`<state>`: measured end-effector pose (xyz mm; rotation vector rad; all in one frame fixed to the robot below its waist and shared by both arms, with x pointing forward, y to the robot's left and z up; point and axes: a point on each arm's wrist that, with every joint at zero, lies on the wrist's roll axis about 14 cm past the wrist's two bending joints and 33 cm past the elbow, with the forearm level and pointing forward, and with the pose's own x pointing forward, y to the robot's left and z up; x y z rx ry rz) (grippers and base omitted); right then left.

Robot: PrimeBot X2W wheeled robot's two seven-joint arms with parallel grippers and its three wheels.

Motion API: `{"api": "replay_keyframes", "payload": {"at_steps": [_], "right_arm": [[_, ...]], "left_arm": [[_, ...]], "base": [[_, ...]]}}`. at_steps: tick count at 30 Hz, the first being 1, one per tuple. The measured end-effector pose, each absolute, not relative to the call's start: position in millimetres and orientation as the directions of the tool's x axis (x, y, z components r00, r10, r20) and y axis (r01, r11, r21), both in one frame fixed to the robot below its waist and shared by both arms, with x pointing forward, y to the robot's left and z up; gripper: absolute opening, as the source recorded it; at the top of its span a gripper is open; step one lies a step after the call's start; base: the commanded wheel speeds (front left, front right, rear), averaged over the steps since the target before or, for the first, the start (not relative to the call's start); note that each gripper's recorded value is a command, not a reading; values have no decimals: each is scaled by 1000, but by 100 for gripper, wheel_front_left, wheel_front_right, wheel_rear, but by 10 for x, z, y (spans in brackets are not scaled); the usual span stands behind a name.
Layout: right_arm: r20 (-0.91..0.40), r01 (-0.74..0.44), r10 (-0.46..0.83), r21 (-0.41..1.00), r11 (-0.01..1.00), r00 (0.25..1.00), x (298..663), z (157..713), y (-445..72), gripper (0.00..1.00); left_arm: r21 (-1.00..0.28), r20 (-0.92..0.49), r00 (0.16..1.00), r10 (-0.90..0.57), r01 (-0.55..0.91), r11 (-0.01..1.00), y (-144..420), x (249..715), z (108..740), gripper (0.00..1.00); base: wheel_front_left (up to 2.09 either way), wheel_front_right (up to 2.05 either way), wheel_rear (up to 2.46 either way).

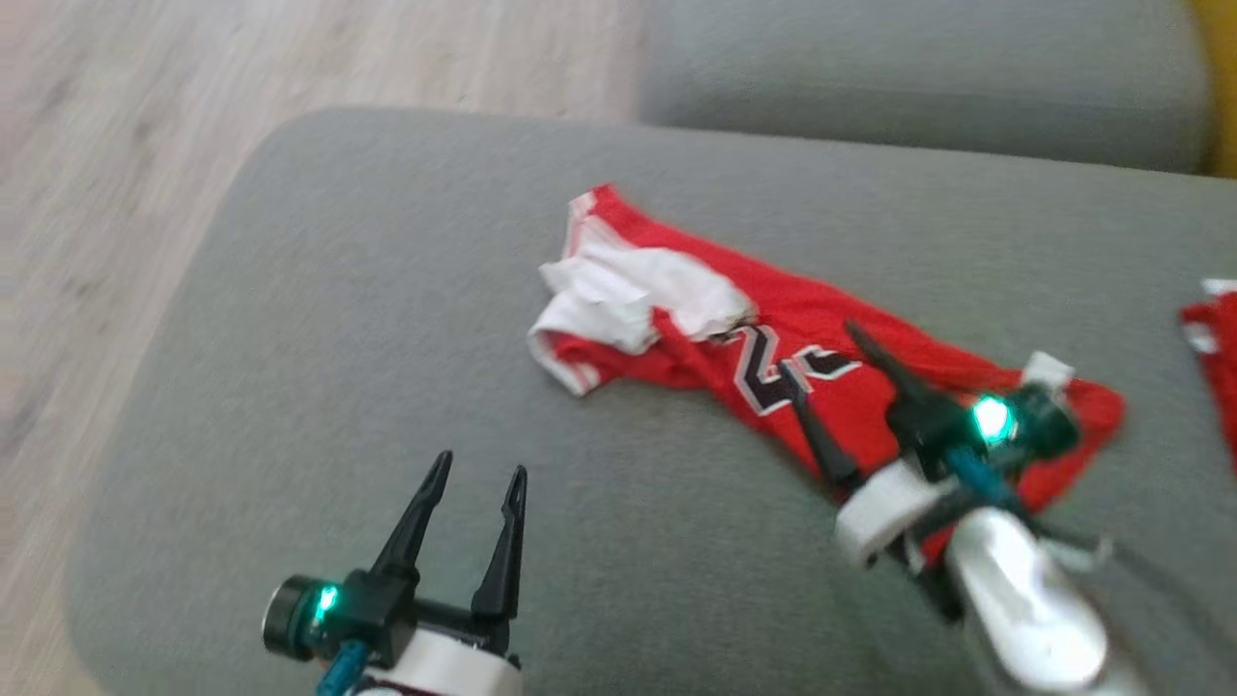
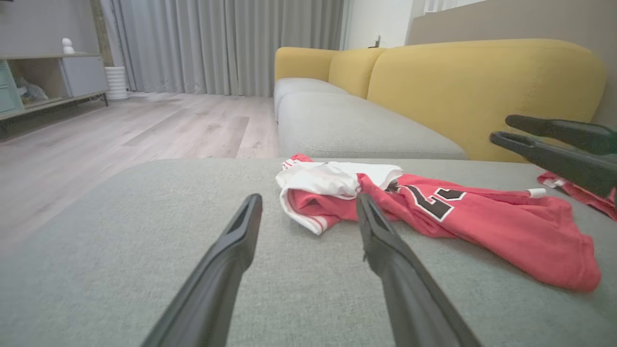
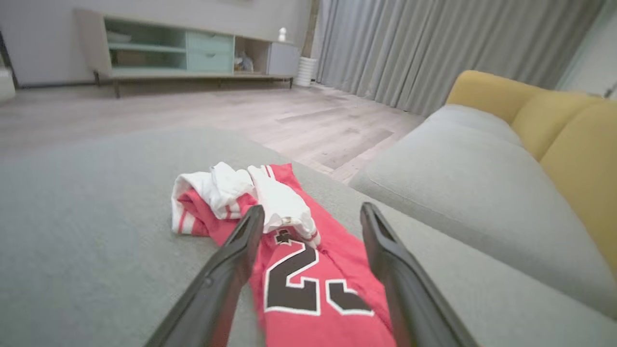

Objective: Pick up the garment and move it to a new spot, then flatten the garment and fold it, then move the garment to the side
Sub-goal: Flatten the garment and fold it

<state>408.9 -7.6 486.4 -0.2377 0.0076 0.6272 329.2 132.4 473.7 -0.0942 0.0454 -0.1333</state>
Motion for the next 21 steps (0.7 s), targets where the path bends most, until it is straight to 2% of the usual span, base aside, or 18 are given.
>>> {"api": "replay_keyframes", "payload": {"at_steps": [4,8,14,20,21], "right_arm": [[-201,-629,604,-384,676,771,4417,4677,-41,100],[-306,-668,602,-465,582,737,4637,4438,-4,100],[-374,-734,649,-498,462,663,4767,4210,240,100],[-399,-765,676,-499,407,619,4837,4101,409,100],[-399,-768,679,-494,406,616,4850,4090,424,64]], "left_arm": [[-98,-46,995,-85,80,992,1479,3345,4724,100],[-113,-69,997,-33,25,993,1614,3336,4660,100],[-110,-106,994,31,-42,993,1797,3252,4564,100],[-110,-111,992,57,-70,991,1873,3241,4557,100],[-110,-112,992,62,-74,991,1883,3240,4556,100]], "base": [[0,0,0],[0,0,0],[0,0,0],[0,0,0],[0,0,0]]}}
